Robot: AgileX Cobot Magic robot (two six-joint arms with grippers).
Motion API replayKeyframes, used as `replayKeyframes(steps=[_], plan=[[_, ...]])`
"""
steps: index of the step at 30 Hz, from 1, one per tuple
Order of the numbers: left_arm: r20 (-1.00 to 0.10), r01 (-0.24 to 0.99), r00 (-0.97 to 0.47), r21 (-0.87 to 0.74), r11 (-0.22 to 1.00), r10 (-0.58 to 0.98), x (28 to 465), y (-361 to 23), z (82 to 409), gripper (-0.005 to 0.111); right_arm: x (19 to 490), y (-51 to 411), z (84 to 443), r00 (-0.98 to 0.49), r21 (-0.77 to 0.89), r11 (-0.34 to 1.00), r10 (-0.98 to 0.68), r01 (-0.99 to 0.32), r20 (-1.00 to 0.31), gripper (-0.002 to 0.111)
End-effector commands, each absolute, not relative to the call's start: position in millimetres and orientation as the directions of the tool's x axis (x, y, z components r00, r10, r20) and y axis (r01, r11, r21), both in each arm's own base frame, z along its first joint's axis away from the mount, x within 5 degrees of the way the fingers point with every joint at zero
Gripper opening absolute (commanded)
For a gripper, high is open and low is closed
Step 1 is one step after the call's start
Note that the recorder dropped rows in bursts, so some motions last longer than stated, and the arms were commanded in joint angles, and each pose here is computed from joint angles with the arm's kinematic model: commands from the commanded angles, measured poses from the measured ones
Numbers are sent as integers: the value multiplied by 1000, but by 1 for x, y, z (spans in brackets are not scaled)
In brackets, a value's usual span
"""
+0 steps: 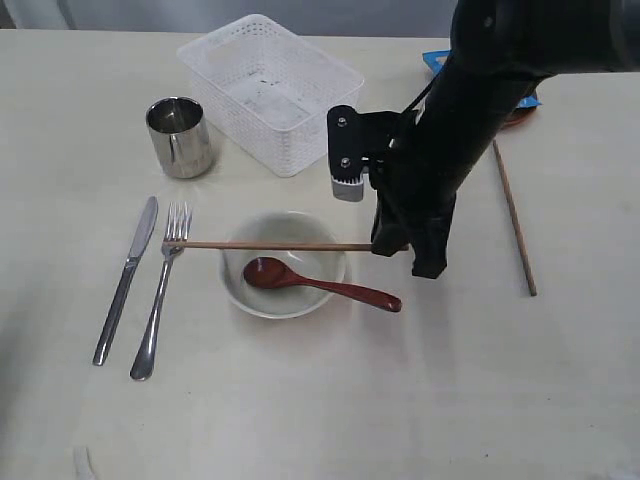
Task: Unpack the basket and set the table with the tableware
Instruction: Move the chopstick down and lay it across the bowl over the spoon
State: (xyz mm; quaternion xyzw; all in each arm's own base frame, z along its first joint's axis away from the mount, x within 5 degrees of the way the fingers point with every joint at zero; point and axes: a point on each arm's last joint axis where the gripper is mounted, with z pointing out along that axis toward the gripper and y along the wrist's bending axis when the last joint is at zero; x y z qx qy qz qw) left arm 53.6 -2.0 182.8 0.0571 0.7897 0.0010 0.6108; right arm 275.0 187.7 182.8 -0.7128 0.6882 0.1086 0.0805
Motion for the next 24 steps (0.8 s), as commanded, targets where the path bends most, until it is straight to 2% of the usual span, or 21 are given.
replayKeyframes(steps=[1,24], plan=[[-965,94,-247,67,993,88,54,-2,182,0,274,187,183,26,38,-36,-966,-999,-258,0],[-965,94,-247,67,993,88,54,-2,182,0,269,187,183,6,97,-32,-965,-995,-263,0]])
